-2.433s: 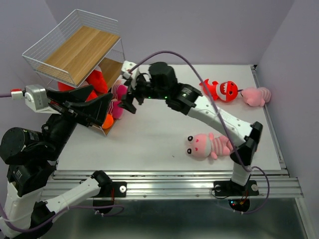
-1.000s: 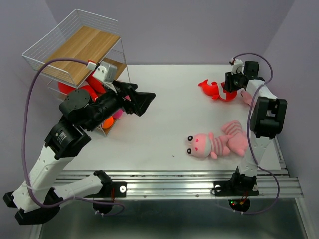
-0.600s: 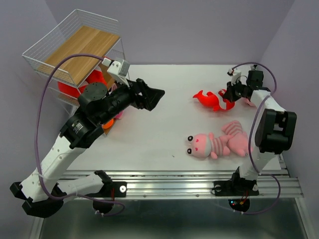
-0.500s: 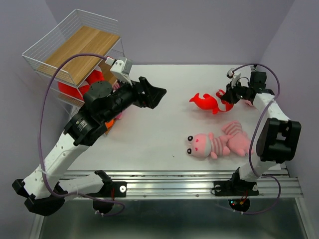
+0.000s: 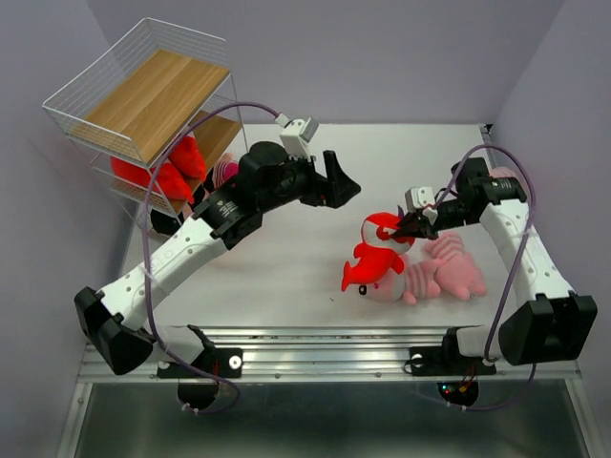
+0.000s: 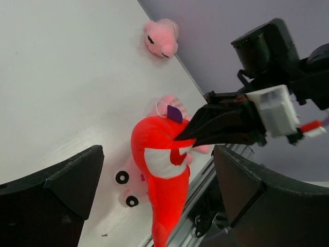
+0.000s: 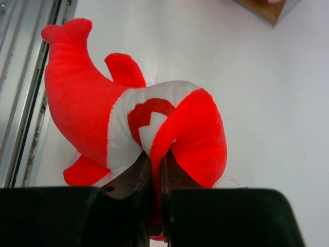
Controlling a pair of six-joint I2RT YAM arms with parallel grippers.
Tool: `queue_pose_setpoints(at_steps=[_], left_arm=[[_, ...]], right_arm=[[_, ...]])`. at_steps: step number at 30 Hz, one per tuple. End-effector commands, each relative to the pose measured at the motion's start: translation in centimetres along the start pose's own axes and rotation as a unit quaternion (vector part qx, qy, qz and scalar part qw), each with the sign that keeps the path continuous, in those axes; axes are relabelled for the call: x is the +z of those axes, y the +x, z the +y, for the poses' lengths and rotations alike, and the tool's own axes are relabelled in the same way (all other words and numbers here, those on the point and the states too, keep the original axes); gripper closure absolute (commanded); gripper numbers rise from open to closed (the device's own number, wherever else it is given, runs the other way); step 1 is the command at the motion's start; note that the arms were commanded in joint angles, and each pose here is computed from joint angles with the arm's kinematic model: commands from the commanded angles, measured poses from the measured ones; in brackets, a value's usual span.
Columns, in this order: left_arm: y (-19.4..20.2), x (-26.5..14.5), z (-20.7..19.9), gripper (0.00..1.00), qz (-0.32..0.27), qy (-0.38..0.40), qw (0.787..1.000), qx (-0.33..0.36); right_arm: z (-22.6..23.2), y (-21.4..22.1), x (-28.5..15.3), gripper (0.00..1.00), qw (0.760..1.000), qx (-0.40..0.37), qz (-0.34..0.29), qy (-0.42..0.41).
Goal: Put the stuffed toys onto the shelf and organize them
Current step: Pass the stuffed toy from the right arm to the left
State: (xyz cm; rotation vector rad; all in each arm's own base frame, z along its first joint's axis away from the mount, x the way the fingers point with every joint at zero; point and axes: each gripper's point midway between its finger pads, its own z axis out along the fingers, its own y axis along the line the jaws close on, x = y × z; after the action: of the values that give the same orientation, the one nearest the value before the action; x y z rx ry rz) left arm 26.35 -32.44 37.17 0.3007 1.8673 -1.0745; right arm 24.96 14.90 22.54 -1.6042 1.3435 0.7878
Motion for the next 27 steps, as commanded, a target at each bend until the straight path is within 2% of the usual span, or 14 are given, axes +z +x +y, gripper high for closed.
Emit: queue_pose_setpoints(at_steps=[1, 10, 15, 19, 22, 23, 25, 26, 27], left_arm=[[3.0, 1.8, -2.6, 0.01, 0.049, 0.070, 0.996, 0.011], [10.5, 4.5, -3.5, 0.01, 0.145, 0.090, 0.985, 0.026], [11.9, 4.6, -3.6, 0.02, 0.163, 0.100, 0.981, 0.022], [12.2, 4.4, -4.0, 0.07, 0.167, 0.114, 0.979, 0.016], [12.4, 4.1, -4.5, 0.20, 0.172, 0.128, 0.977, 0.011], [12.7, 4.0, -4.7, 0.31, 0.177, 0.135, 0.975, 0.010], [13.1, 3.9, -4.7, 0.45, 0.185, 0.142, 0.973, 0.008], [13.3, 3.9, -4.7, 0.54, 0.188, 0.143, 0.972, 0.006], [13.6, 3.7, -4.8, 0.76, 0.195, 0.147, 0.970, 0.003]], right_arm=[[3.7, -6.1, 0.5, 0.92, 0.996, -0.045, -0.074, -0.032], [4.5, -9.9, -0.4, 0.92, 0.992, -0.063, -0.107, -0.011], [5.0, -10.2, -0.3, 0.92, 0.992, -0.065, -0.112, -0.012], [5.0, -10.1, -0.3, 0.92, 0.992, -0.064, -0.111, -0.010], [4.9, -9.7, -0.2, 0.92, 0.992, -0.060, -0.107, -0.008], [4.8, -9.6, -0.2, 0.92, 0.993, -0.058, -0.105, -0.007], [4.6, -9.5, -0.2, 0.92, 0.993, -0.062, -0.102, -0.003], [4.6, -9.5, -0.2, 0.92, 0.993, -0.063, -0.099, -0.001], [4.6, -9.3, -0.2, 0.92, 0.994, -0.059, -0.097, 0.000]])
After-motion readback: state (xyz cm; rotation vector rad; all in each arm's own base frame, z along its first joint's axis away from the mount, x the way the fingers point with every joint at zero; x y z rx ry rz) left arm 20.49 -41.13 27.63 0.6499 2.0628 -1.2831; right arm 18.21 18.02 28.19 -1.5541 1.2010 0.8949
